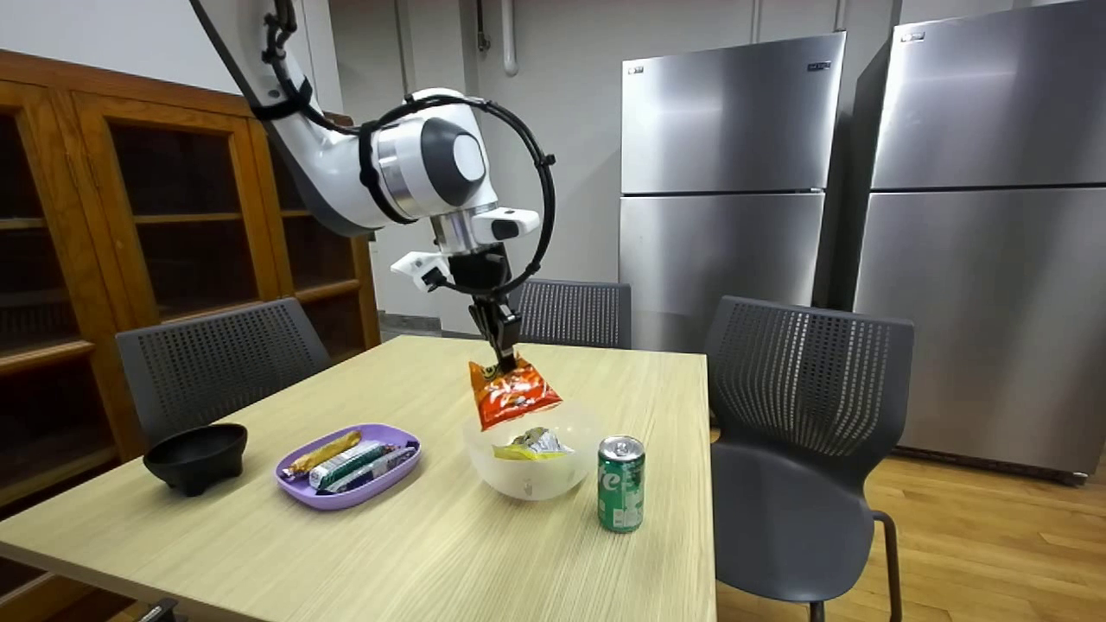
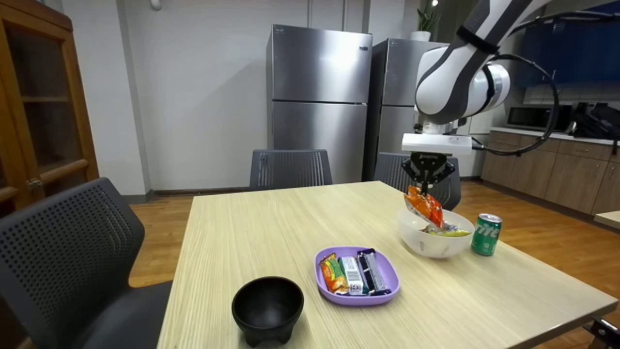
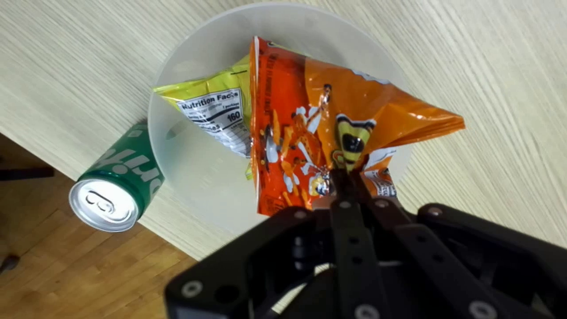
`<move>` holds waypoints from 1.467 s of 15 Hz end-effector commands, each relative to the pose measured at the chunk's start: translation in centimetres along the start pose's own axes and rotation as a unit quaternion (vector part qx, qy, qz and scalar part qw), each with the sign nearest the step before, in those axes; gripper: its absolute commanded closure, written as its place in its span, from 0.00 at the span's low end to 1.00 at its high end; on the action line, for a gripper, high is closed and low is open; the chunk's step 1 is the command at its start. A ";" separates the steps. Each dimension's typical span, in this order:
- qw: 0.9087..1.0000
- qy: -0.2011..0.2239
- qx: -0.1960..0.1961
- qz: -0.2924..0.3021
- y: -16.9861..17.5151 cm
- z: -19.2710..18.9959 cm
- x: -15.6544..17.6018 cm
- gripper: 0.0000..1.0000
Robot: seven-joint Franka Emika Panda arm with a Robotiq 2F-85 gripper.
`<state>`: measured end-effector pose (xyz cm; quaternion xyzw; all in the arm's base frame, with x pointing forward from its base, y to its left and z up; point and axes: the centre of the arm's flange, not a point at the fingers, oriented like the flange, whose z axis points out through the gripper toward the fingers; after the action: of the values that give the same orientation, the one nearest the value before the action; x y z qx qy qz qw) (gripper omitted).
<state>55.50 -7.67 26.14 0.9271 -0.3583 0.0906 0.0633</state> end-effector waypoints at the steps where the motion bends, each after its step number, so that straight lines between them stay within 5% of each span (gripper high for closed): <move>1: 1.000 -0.004 0.006 0.009 -1.0 1.4 0.7 1.00; 21: 1.000 -0.002 0.010 0.016 -3.3 3.7 1.8 1.00; 22: 1.000 0.000 0.008 0.013 -3.3 3.6 1.7 0.74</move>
<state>59.11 -7.43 22.38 0.9211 -0.3752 0.0872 0.0569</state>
